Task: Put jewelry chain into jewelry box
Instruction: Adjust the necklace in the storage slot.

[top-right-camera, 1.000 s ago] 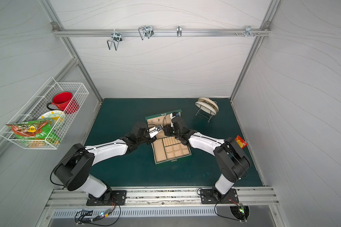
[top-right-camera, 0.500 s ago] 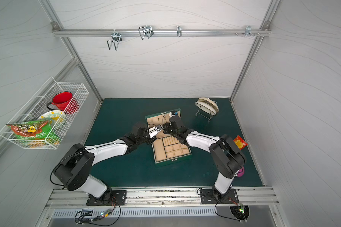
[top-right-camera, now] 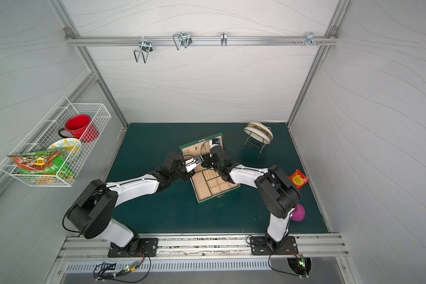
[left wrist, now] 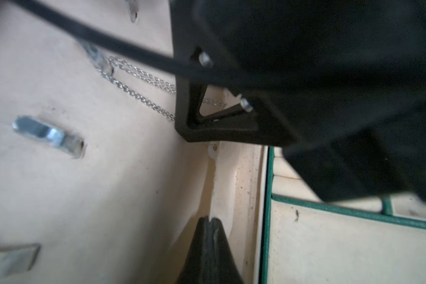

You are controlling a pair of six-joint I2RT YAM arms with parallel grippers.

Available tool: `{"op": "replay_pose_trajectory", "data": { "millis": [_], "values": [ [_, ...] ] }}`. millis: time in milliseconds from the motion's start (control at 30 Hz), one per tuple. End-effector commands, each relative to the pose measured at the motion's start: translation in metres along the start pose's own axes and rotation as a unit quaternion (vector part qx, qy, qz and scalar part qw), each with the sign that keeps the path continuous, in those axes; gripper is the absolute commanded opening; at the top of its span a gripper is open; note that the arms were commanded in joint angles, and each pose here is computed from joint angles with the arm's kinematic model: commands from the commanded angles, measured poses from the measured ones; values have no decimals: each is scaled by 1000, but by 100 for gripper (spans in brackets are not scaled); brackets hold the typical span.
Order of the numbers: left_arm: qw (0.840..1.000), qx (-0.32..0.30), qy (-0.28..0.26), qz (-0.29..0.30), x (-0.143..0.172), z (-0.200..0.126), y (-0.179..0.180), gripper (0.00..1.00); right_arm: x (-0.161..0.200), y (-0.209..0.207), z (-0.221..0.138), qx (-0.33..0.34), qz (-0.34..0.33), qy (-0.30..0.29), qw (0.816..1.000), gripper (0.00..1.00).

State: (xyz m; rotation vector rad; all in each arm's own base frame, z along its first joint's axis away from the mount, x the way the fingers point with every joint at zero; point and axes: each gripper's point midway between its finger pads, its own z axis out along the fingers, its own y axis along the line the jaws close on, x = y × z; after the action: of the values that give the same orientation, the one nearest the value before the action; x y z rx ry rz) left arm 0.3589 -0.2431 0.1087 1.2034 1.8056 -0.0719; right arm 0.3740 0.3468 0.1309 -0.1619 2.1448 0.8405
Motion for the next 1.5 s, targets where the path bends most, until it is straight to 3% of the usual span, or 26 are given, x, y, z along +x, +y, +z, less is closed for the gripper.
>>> {"op": "replay_pose_trajectory", "data": {
  "millis": [0,467,1000,1467],
  "values": [
    [1000,-6,-17,-7,-9,-4,6,0,-5,12,2,-28,-22,-20,999,0],
    [999,-37,7,-26,0,3,17,0,-23,30,-52,-63,-68,-50,994,0],
    [998,-50,33,-36,10,10,23,0,-20,38,-72,-81,-65,-28,994,0],
    [997,-53,22,-54,4,9,27,0,-19,36,-80,-66,-74,-9,995,0]
  ]
}}
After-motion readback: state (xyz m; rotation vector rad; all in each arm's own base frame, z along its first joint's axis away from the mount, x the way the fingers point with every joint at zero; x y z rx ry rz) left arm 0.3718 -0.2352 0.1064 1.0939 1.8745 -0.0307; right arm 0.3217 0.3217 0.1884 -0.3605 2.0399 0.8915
